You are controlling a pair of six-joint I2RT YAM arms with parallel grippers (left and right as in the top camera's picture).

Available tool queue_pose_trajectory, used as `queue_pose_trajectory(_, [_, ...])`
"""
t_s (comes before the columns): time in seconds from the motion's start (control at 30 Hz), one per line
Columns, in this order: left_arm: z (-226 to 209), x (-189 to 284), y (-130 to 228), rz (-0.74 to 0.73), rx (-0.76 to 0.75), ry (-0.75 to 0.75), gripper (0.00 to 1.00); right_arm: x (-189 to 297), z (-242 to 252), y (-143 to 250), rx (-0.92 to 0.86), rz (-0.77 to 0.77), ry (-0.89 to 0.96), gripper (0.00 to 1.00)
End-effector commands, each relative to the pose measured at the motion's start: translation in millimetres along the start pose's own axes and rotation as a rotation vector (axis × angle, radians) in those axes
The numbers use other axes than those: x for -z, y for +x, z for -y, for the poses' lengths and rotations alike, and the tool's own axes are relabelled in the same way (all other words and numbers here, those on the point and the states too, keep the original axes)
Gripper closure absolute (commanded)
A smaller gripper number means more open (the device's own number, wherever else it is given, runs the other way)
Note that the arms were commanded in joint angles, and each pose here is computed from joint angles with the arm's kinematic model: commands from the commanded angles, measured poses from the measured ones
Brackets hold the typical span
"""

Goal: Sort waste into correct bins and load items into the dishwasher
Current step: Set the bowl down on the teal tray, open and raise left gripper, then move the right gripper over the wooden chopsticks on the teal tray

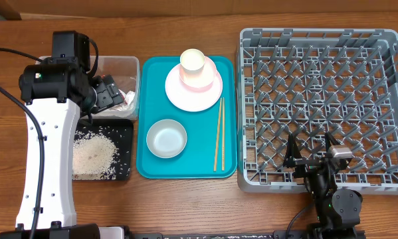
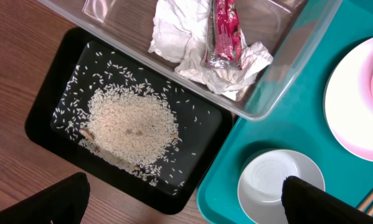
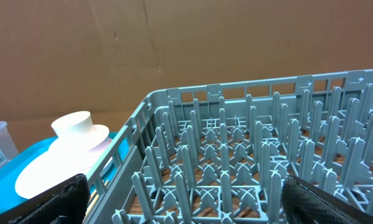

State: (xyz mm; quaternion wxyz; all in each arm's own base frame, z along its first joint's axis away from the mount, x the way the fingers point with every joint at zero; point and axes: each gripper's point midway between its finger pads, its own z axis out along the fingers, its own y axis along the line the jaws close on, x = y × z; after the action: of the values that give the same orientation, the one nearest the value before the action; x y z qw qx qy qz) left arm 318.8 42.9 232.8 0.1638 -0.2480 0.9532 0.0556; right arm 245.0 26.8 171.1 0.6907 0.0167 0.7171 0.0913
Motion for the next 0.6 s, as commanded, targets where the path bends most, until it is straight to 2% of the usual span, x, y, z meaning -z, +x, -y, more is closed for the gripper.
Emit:
queue_pose_trajectory(0.0, [-0.5,2.5,-2.8,0.012,0.005,-0.001,0.0,-0.1,-0.1,0.8,0.003,0.008,-0.003,0.0])
queue_pose_trajectory(0.23, [-0.5,2.5,-2.8,0.012,0.005,-0.001,0.0,0.0,-3.5,1.3,-0.013,0.004,-0.023,0.0])
queue_pose_trajectory(0.33, [-0.5,2.5,-2.9,0.013,0.005,-0.001,0.0,3.5,-34.4,2.9,-0.206,-0.031,-0.201,0.0])
queue_pose_trajectory(0.43, [-0.1,2.5,-2.8,0.013,0.004,-0.001,0.0,7.1,-48.7,-5.3,-0.327,-0.028,-0.286,0.0])
queue_pose_trajectory(0.57, [-0.2,2.5,-2.7,0.012,0.004,-0.001,0.0,8.0,-50.4,-16.1,-0.325,0.015,-0.301,0.0])
